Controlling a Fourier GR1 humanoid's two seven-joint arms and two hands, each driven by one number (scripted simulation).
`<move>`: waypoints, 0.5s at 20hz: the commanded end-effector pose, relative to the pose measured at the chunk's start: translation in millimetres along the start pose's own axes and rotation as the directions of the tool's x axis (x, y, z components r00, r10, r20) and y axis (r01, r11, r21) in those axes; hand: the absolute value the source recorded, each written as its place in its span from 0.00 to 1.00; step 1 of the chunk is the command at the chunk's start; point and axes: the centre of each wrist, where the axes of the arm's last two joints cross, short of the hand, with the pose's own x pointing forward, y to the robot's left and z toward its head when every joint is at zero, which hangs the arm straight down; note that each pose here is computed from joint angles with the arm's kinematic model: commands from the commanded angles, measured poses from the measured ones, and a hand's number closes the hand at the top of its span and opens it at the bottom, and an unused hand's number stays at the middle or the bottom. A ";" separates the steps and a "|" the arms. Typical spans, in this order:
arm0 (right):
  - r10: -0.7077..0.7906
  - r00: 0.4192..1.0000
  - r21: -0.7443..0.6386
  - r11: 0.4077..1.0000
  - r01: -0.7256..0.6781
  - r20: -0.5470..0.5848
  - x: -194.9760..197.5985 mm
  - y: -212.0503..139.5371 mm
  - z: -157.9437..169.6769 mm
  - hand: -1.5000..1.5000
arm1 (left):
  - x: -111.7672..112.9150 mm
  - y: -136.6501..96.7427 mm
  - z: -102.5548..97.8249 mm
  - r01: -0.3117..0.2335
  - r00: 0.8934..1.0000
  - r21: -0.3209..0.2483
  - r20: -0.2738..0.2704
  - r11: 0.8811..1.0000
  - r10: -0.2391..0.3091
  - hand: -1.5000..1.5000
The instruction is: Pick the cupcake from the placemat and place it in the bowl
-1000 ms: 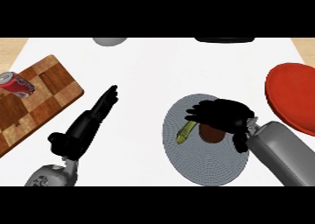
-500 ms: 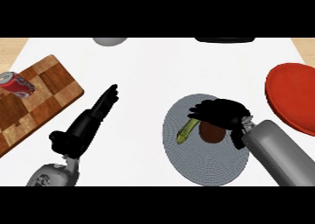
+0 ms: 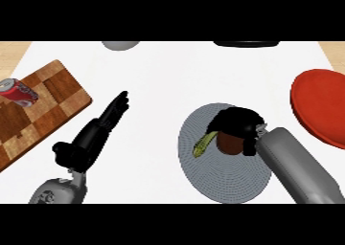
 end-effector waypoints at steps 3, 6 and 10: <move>0.020 0.996 -0.100 0.995 -0.011 0.091 3.0 13.8 -5.8 1.00 | -1.3 -3.4 -14.2 -0.007 1.000 -0.009 -0.015 1.000 0.007 0.50; 0.010 0.997 -0.107 0.994 -0.001 0.075 9.3 -4.3 -10.8 1.00 | -16.9 -0.5 14.0 -0.007 1.000 0.008 -0.008 1.000 0.007 0.50; -0.138 0.983 -0.169 0.979 0.117 -0.117 4.0 22.6 -9.1 1.00 | 2.5 -8.3 4.2 -0.002 1.000 0.002 0.000 1.000 0.002 0.50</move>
